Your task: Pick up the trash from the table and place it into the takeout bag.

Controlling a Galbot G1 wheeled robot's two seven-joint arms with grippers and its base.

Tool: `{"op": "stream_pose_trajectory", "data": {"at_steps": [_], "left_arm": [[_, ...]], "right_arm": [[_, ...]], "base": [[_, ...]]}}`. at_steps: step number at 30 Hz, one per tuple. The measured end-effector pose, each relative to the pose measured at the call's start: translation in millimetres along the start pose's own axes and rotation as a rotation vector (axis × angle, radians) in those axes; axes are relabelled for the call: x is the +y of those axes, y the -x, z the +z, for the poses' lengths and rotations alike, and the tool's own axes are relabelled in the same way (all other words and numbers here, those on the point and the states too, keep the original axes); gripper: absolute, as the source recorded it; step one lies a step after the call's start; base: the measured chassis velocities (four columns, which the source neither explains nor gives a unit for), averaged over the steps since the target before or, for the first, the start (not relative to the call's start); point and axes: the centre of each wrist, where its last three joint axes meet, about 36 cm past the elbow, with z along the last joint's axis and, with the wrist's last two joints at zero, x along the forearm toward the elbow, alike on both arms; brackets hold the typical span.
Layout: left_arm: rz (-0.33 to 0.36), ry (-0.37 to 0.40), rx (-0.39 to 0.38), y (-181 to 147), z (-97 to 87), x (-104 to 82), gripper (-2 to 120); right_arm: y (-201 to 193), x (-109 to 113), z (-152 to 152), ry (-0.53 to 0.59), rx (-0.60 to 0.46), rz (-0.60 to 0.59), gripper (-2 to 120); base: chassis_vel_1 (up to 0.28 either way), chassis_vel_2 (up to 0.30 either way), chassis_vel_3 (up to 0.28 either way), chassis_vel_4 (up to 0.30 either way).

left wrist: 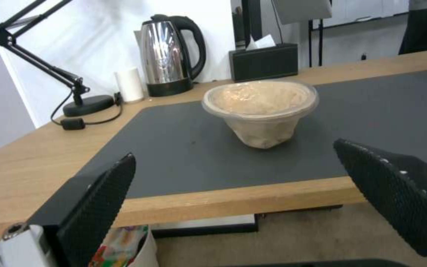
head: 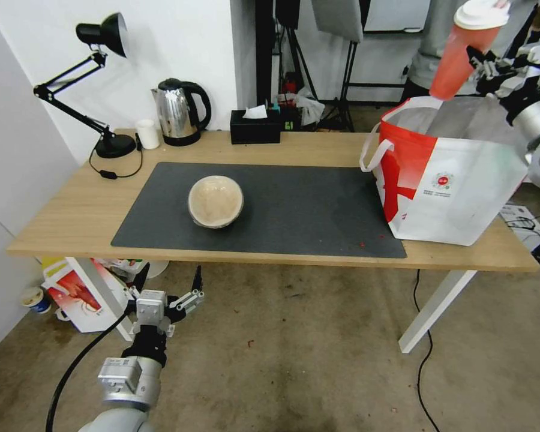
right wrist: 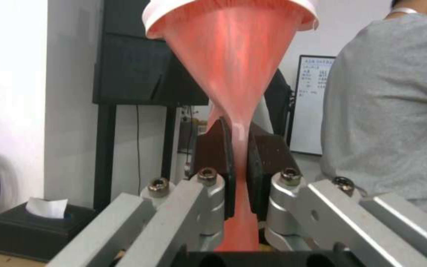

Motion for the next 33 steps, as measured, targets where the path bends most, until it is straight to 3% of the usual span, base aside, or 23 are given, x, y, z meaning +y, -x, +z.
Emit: {"op": "stream_pose_trajectory", "data": {"at_steps": [15,33], "left_arm": [[0.0,0.0,0.0,0.0,0.0,0.0,100],[0.0,0.0,0.0,0.0,0.0,0.0,100]], "right_arm": [[-1.7,4.8,15.3,-0.012,0.022,0.016,8],[-6.0,8.4,16.1,-0.015,0.049,0.03,75]], "base": [[0.0,0.0,0.0,0.0],[0.0,0.0,0.0,0.0]]}}
